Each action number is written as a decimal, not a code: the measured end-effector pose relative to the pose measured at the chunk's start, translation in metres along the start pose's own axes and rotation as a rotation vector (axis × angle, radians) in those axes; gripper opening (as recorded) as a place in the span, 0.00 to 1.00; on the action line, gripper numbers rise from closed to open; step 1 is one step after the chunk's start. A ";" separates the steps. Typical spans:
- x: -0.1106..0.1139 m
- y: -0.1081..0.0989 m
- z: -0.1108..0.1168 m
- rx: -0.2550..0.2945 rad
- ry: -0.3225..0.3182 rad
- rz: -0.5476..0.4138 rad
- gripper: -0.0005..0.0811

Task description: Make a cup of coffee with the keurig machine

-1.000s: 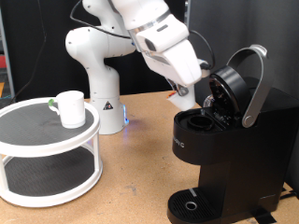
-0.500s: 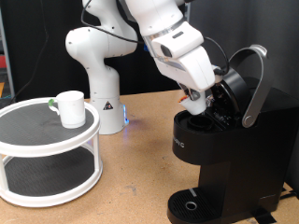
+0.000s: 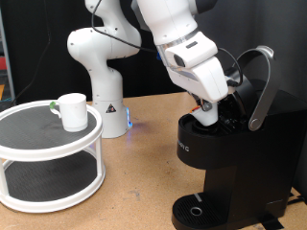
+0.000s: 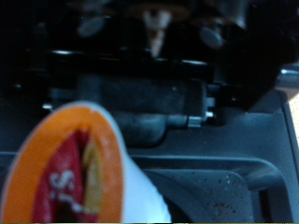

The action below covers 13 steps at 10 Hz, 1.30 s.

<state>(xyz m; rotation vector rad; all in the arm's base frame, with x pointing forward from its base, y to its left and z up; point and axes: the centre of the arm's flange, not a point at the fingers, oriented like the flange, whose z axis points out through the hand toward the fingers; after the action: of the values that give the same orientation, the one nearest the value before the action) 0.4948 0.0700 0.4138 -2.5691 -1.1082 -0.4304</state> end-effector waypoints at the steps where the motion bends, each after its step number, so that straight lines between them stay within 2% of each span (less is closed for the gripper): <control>1: 0.000 0.001 0.001 -0.002 0.000 0.005 0.13; 4: -0.001 0.007 0.010 -0.006 -0.022 0.010 0.13; 11: 0.001 0.006 0.013 -0.017 -0.049 -0.002 0.13; 13: -0.003 0.009 0.019 -0.012 -0.060 0.006 0.49</control>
<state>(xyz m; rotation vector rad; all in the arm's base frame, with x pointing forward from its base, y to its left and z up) 0.5027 0.0694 0.3942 -2.6111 -1.1206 -0.3615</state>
